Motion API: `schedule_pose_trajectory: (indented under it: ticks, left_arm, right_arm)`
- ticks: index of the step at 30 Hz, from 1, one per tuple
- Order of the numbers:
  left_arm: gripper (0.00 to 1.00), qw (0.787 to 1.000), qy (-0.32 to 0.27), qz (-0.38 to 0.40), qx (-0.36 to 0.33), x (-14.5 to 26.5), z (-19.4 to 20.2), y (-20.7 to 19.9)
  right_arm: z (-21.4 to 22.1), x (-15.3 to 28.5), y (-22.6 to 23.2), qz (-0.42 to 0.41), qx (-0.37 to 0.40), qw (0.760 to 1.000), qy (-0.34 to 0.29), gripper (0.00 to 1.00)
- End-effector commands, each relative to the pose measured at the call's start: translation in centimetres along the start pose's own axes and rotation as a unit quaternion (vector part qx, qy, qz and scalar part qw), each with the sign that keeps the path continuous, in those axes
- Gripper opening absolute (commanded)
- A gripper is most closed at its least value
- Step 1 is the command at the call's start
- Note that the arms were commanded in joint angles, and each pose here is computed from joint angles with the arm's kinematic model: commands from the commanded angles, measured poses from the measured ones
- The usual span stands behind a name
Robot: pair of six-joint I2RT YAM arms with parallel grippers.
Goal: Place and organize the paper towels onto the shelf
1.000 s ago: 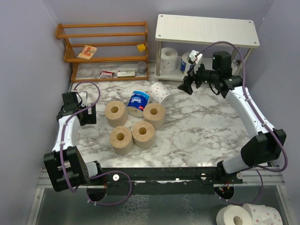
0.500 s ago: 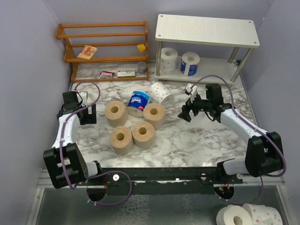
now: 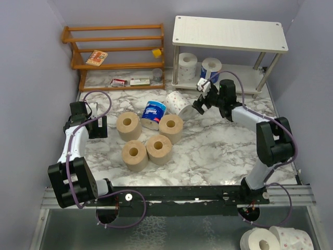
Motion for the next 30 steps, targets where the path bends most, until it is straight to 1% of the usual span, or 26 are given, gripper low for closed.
schedule_pose_trajectory:
  ticks: [1, 7, 14, 22, 27, 30]
  left_arm:
    - [0.99, 1.000, -0.021, 0.004, -0.001, 0.9, -1.3, 0.1]
    - [0.99, 1.000, -0.017, 0.004, -0.001, 0.7, -1.2, 0.1]
    - [0.99, 1.000, -0.008, 0.004, 0.000, 0.4, -1.0, 0.2]
    - [0.99, 1.000, -0.009, -0.002, 0.001, 0.5, -0.9, 0.4]
    - [0.99, 1.000, -0.007, -0.002, 0.002, 0.4, -0.9, 0.4]
    - [0.99, 1.000, -0.009, -0.004, 0.001, 0.6, -0.9, 0.5]
  right_arm:
    - [-2.8, -1.9, -1.8, 0.000, 0.032, 0.999, -0.037, 0.99]
    - [-2.5, -3.2, -0.9, -0.042, 0.010, 0.999, -0.033, 0.98]
    - [-1.2, -2.6, 1.1, -0.073, -0.003, 0.997, -0.022, 0.96]
    - [-0.3, -1.8, 2.1, -0.084, 0.017, 0.996, -0.009, 0.96]
    - [0.2, -2.0, 3.3, -0.114, 0.010, 0.993, -0.012, 0.91]
    - [-0.1, -2.7, 3.4, -0.116, 0.003, 0.993, -0.028, 0.89]
Point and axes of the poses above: each gripper's point midway between its finger pads, its own x axis back along the fingers, its own y axis along the line the jaws close on, z = x × y, the point moved 1 cm from there along x, back along the fingers, and after that the axes turned 6 degrees about -x, right-handed, at the moved point
